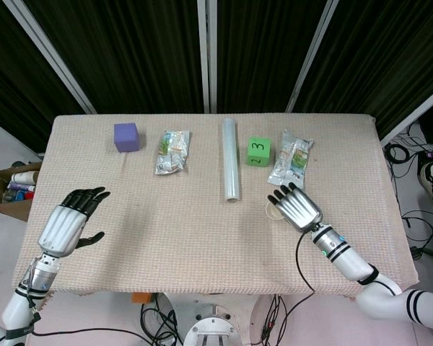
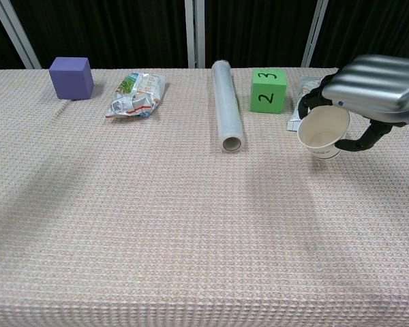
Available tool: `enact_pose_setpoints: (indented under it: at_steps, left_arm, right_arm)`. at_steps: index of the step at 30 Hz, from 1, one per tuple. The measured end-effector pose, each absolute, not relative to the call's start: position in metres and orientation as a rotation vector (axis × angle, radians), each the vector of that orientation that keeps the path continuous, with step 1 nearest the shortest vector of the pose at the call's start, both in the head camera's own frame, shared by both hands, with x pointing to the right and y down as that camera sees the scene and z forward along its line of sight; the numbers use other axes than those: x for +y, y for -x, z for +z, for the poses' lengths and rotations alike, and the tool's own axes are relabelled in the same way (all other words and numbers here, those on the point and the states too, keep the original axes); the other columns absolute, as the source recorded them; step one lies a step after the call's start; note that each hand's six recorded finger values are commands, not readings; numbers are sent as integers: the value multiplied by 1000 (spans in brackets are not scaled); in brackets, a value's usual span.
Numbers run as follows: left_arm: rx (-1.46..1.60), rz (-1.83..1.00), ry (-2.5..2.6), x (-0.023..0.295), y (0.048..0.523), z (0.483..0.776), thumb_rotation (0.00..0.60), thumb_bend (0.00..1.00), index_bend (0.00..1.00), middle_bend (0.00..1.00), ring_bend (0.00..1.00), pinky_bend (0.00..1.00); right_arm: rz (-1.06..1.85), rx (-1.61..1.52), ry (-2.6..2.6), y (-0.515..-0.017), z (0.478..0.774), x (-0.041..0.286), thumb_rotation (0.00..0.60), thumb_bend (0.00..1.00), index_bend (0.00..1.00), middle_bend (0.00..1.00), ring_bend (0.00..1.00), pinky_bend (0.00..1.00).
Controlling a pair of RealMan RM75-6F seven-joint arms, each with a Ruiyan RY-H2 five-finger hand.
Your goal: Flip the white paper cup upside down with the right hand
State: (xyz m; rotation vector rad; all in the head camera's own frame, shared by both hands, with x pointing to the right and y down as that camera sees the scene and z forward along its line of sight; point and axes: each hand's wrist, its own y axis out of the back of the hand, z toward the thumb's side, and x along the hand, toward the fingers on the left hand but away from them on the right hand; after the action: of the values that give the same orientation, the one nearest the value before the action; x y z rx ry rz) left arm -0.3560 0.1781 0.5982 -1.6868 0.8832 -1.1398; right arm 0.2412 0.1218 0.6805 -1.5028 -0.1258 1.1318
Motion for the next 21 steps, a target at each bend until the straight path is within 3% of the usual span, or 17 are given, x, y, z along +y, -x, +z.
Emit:
enact_pose_setpoints:
  at_steps: [1, 4, 6, 10, 14, 21]
  left_arm:
    - [886, -1146, 1687, 179, 358, 599, 600, 0, 167, 166, 189, 220]
    - [890, -1160, 1687, 179, 362, 601, 600, 0, 167, 166, 189, 219]
    - [893, -1166, 1690, 179, 363, 602, 600, 0, 167, 166, 189, 220]
    - [899, -1166, 1691, 179, 364, 604, 600, 0, 167, 166, 190, 219]
    - [899, -1170, 1691, 180, 365, 605, 600, 0, 167, 166, 189, 219]
    - [901, -1174, 1695, 180, 362, 605, 600, 0, 167, 166, 189, 219]
  right_arm:
    - [1130, -100, 1474, -238, 683, 125, 600, 301, 325, 304, 200, 280]
    - [1122, -41, 1440, -219, 696, 140, 600, 283, 78, 130, 40, 128]
    - [1120, -28, 1450, -213, 700, 146, 600, 260, 2, 35, 0, 51]
    - [1131, -60, 1536, -209, 703, 151, 600, 223, 0, 0, 0, 2]
    - [1159, -177, 1682, -217, 698, 149, 600, 221, 0, 41, 0, 6]
    - [1198, -383, 1884, -247, 699, 131, 600, 220, 55, 157, 25, 119]
